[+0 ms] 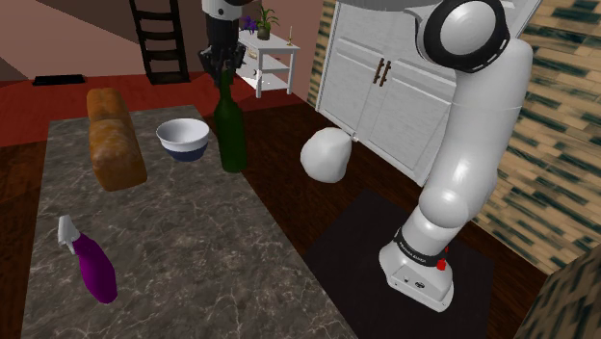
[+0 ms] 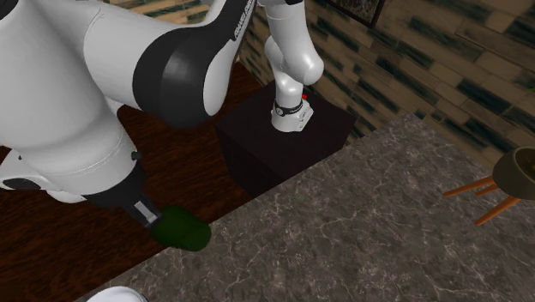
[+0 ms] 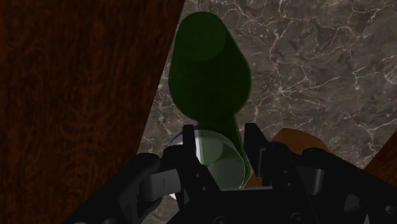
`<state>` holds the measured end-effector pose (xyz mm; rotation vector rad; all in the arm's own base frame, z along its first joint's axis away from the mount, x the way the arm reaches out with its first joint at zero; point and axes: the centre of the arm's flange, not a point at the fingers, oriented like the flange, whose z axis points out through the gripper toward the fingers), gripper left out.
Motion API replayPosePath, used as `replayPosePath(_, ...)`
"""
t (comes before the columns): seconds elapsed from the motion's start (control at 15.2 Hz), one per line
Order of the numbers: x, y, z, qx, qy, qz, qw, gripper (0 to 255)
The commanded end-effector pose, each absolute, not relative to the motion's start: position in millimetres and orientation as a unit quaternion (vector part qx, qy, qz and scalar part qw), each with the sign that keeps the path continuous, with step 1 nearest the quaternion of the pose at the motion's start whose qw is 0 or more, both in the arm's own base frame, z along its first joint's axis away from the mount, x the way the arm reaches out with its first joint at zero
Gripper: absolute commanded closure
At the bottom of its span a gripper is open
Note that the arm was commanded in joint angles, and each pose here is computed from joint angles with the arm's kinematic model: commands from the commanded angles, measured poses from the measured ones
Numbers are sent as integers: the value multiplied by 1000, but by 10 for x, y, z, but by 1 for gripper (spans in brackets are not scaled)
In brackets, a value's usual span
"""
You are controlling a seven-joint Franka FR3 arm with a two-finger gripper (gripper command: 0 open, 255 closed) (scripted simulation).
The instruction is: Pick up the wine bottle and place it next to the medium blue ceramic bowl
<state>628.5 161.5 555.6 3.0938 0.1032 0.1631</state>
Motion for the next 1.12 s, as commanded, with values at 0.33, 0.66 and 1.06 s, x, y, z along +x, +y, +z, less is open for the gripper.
replayPosePath(0.33, 6285, 1613, 5190, 998, 33, 53, 21, 255)
replayPosePath(0.66, 6285, 1613, 4926, 998, 33, 53, 21, 255)
replayPosePath(1.06, 6285, 1613, 4760, 998, 33, 53, 21, 255)
